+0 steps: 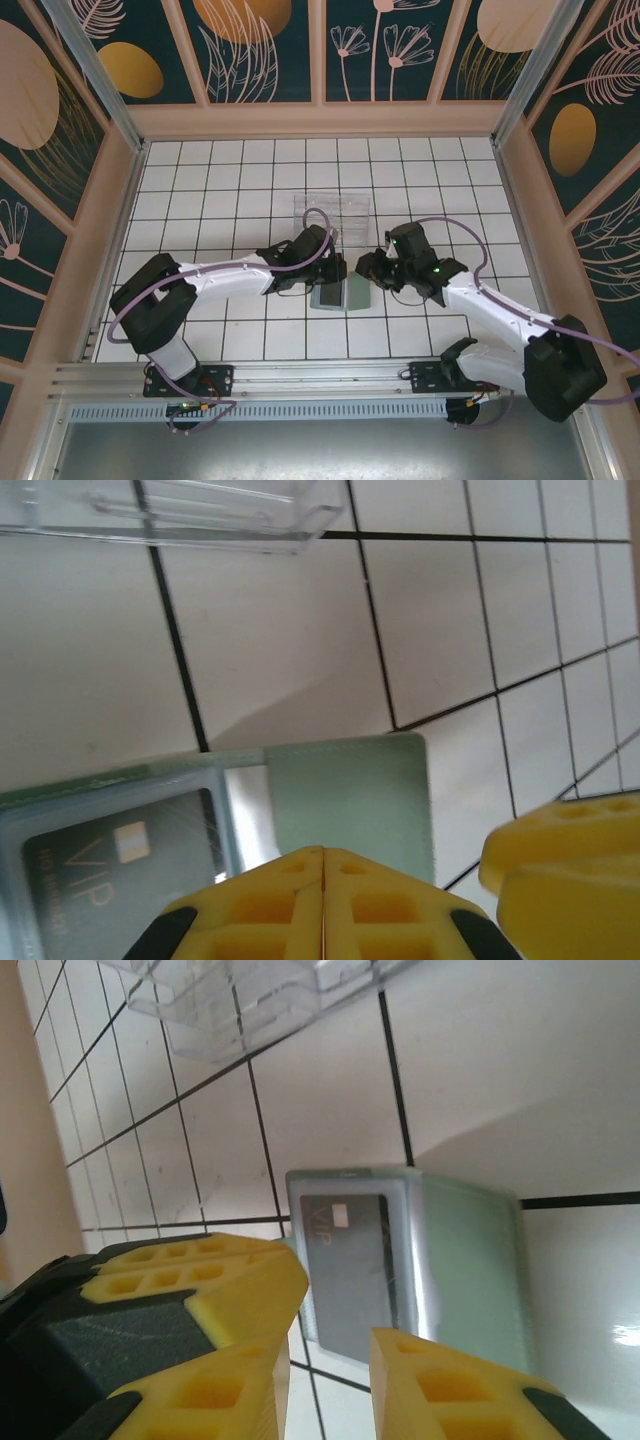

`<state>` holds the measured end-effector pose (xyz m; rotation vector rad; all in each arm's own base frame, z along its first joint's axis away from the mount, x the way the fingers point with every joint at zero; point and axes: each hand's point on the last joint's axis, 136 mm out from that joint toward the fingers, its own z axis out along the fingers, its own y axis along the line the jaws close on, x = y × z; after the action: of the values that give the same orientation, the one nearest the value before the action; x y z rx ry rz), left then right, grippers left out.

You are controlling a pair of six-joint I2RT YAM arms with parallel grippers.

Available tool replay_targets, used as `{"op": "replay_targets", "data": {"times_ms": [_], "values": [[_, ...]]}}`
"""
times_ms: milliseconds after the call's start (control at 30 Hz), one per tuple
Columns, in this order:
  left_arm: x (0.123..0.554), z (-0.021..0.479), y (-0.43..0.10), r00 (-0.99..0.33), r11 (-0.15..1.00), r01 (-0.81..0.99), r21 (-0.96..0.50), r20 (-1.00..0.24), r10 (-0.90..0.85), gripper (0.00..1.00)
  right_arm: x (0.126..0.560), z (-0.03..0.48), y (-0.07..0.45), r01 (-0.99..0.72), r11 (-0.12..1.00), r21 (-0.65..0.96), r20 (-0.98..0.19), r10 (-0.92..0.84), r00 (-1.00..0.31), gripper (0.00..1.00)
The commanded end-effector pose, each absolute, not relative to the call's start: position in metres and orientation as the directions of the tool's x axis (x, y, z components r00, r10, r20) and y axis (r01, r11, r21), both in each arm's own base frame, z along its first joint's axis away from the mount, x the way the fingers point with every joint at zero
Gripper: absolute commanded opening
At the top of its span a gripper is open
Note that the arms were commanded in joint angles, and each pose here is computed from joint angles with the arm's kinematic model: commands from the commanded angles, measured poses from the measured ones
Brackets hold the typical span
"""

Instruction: Take the credit cards out of the card holder

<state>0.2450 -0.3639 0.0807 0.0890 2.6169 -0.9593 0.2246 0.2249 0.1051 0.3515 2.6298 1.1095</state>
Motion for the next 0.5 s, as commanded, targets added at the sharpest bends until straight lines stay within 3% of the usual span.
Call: {"op": "replay_targets", "data": {"times_ms": [0, 467], "values": [[0.253, 0.078, -0.362, -0.934, 0.792, 0.128, -0.597, -0.341, -0.107, 0.07, 0.232, 0.115, 0.246, 0.124, 0.581, 0.805, -0.09, 0.326, -0.941, 0.27], [0.243, 0.046, -0.319, -0.931, 0.883, 0.098, -0.459, -0.356, -0.081, 0.07, 0.213, 0.037, 0.23, 0.239, 0.656, 0.716, 0.021, 0.322, -0.947, 0.22]]}}
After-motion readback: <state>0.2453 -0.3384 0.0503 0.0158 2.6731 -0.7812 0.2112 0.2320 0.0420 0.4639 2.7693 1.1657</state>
